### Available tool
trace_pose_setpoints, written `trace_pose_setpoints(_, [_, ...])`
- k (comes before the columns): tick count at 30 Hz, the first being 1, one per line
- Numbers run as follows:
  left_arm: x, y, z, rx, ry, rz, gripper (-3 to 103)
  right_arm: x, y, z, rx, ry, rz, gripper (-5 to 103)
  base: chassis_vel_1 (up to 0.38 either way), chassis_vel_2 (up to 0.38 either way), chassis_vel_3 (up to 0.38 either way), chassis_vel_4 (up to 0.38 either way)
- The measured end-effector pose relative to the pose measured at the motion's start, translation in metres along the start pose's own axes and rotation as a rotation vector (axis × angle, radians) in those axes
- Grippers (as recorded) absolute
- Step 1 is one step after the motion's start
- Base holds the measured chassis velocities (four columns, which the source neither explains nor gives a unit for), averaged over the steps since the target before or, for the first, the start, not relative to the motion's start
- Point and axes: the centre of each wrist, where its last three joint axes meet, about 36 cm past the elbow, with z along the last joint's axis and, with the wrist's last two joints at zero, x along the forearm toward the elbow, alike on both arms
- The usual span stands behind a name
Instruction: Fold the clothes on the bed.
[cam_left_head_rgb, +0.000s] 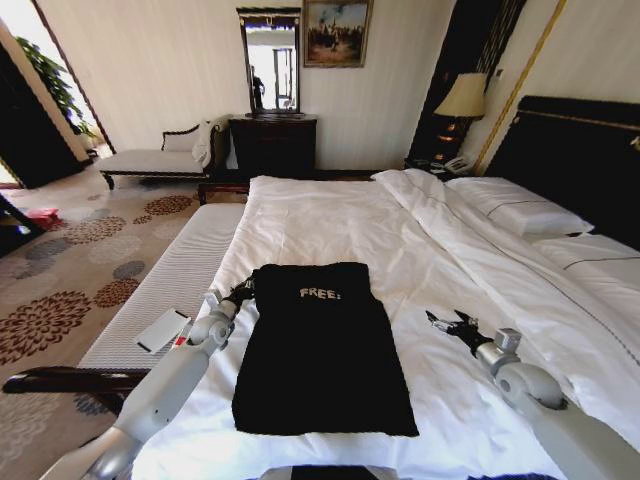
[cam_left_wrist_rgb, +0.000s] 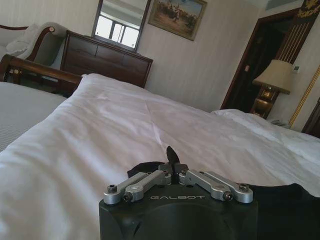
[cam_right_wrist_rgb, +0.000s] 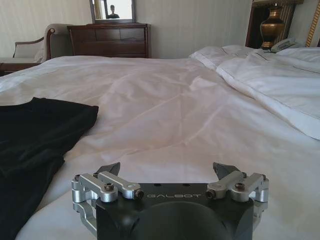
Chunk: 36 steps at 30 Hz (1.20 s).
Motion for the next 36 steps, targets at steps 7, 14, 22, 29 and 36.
trace_pose_setpoints(7, [-0.020, -0.017, -0.010, -0.006, -0.004, 0.007, 2, 0.001, 0.000, 0.002, -0.004, -0.001, 0.000, 100, 0.000, 0.000, 0.000, 0.000])
trace_pose_setpoints(14, [-0.030, -0.034, -0.003, -0.009, 0.020, 0.016, 2, 0.001, 0.002, 0.003, -0.007, -0.004, -0.002, 100, 0.000, 0.000, 0.000, 0.000])
trace_pose_setpoints(22, [-0.035, -0.047, 0.009, -0.015, 0.036, 0.023, 2, 0.000, 0.002, 0.004, -0.008, -0.003, -0.004, 100, 0.000, 0.000, 0.000, 0.000])
trace_pose_setpoints(29, [-0.043, -0.060, 0.020, -0.019, 0.053, 0.014, 2, -0.001, 0.004, 0.004, -0.008, -0.004, -0.010, 100, 0.000, 0.000, 0.000, 0.000])
trace_pose_setpoints(36, [-0.045, -0.080, 0.023, -0.027, 0.057, 0.050, 2, -0.002, 0.004, 0.006, -0.010, -0.004, -0.012, 100, 0.000, 0.000, 0.000, 0.000])
